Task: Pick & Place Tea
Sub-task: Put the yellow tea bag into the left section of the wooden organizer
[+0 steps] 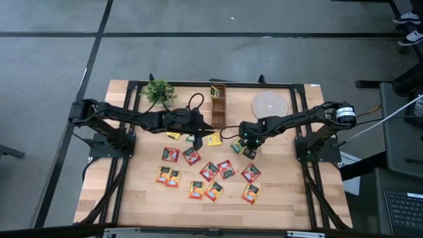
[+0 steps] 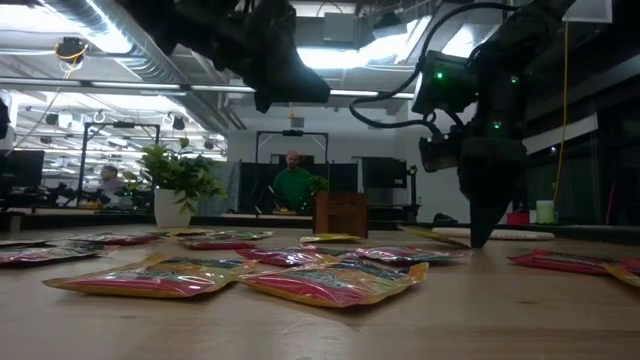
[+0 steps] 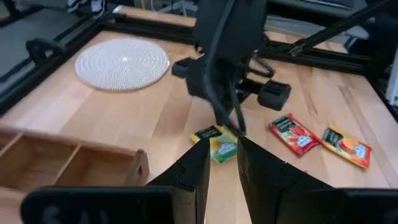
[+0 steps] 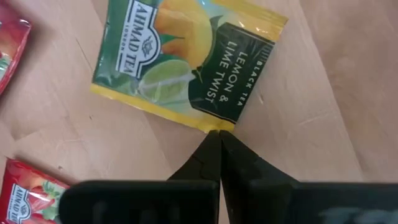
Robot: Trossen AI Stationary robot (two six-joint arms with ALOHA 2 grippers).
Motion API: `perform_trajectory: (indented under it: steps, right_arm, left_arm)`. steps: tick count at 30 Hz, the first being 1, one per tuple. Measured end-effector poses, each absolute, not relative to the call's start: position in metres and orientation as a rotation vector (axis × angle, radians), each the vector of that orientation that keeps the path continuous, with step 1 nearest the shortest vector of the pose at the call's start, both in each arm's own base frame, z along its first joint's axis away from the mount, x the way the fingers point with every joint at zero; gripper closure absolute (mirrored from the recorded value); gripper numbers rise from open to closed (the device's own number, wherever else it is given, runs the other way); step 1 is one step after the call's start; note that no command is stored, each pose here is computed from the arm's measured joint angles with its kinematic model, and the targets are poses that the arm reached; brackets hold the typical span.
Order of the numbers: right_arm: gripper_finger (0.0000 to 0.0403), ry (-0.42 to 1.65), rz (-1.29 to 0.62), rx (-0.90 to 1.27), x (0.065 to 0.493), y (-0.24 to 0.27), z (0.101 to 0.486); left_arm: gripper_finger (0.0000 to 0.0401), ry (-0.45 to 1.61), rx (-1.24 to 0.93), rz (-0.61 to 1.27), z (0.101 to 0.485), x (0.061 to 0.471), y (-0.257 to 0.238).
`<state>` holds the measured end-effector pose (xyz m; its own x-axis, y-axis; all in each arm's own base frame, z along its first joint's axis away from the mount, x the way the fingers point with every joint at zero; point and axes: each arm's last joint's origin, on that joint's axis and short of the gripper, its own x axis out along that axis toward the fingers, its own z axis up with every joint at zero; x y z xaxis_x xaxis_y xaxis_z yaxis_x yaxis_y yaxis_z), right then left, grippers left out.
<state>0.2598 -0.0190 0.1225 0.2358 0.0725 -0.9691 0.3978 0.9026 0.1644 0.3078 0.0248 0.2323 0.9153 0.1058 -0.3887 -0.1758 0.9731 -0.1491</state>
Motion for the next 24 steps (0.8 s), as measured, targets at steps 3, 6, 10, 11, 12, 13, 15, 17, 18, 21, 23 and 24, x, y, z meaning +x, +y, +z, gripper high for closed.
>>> perform_trajectory:
  steps: [3, 6, 10, 11, 12, 13, 15, 17, 18, 21, 23, 24]
  right_arm:
    - [0.0399, 1.325, -0.232, 0.420, 0.260, -0.019, 0.122]
    - [0.0399, 1.325, -0.233, 0.420, 0.260, -0.019, 0.122]
    - [0.0399, 1.325, -0.233, 0.419, 0.260, -0.019, 0.122]
    - [0.0399, 1.325, -0.232, 0.419, 0.260, -0.019, 0.122]
    - [0.0399, 1.325, -0.233, 0.420, 0.260, -0.019, 0.122]
    - [0.0399, 1.325, -0.233, 0.419, 0.260, -0.019, 0.122]
    - [0.0399, 1.325, -0.232, 0.418, 0.260, -0.019, 0.121]
    - [0.0399, 1.325, -0.232, 0.418, 0.259, -0.019, 0.121]
    - [0.0399, 1.325, -0.232, 0.418, 0.259, -0.019, 0.121]
    - [0.0399, 1.325, -0.232, 0.418, 0.259, -0.019, 0.121]
    - [0.0399, 1.325, -0.232, 0.417, 0.259, -0.019, 0.121]
    - [0.0399, 1.325, -0.232, 0.416, 0.259, -0.019, 0.121]
  left_arm:
    - [0.0324, 0.406, -0.262, 0.171, 0.223, 0.312, 0.028]
    - [0.0324, 0.441, -0.446, 0.226, 0.207, 0.318, 0.033]
    - [0.0313, 0.471, -0.654, 0.197, 0.186, 0.328, 0.040]
    - [0.0306, 0.468, -0.697, 0.180, 0.182, 0.331, 0.041]
    - [0.0298, 0.461, -0.738, 0.164, 0.179, 0.334, 0.042]
    - [0.0289, 0.440, -0.781, 0.151, 0.177, 0.337, 0.042]
    - [0.0267, 0.410, -0.890, 0.162, 0.172, 0.342, 0.043]
    - [0.0244, 0.397, -0.995, 0.188, 0.166, 0.344, 0.045]
    - [0.0232, 0.396, -1.027, 0.197, 0.164, 0.345, 0.046]
    - [0.0200, 0.422, -1.082, 0.193, 0.158, 0.346, 0.046]
    - [0.0186, 0.428, -1.095, 0.175, 0.158, 0.346, 0.045]
    - [0.0180, 0.434, -1.096, 0.171, 0.158, 0.346, 0.044]
